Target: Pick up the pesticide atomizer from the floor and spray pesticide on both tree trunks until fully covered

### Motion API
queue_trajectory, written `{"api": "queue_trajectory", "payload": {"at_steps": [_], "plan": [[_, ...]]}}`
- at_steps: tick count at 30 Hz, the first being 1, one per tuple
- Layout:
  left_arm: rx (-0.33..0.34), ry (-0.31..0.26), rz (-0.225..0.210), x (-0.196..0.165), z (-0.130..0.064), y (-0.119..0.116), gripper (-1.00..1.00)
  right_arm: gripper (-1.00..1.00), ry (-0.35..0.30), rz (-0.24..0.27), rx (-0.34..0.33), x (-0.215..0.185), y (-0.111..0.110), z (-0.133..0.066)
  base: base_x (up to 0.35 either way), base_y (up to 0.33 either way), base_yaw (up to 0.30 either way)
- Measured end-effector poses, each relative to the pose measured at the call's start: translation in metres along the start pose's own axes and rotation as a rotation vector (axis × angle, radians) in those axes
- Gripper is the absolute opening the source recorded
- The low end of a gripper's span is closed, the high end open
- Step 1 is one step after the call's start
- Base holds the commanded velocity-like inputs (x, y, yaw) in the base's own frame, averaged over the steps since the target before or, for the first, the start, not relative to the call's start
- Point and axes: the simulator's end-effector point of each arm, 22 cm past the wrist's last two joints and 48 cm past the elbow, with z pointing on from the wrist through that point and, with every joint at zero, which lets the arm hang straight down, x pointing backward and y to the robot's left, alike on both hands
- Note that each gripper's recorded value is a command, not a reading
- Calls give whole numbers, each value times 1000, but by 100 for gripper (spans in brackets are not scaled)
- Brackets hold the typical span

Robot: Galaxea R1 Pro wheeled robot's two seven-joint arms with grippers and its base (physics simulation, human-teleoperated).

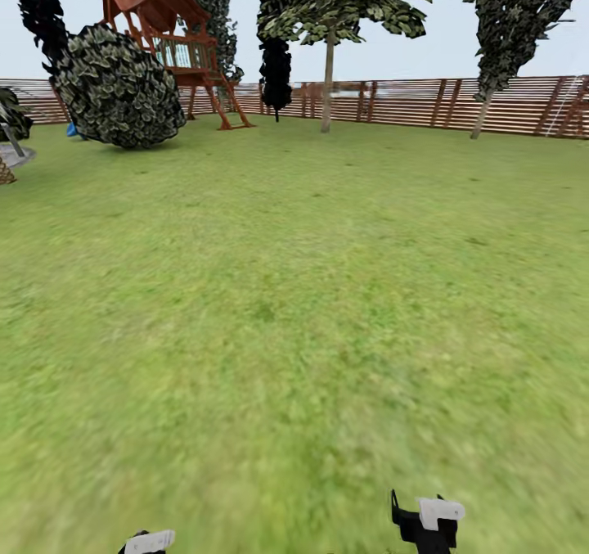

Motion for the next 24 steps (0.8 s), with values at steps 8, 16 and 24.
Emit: {"api": "queue_trajectory", "payload": {"at_steps": [8, 16, 24], "plan": [[0, 0, 0, 0, 0, 0, -100, 100, 0, 0, 0, 0, 0, 0, 0, -275, -300], [-2, 0, -1, 0, 0, 1, -100, 100, 0, 0, 0, 0, 0, 0, 0, -275, -296], [-4, 0, -1, 0, 0, 2, -100, 100, -1, -4, -11, 0, 3, 0, 135, -46, -32]]}}
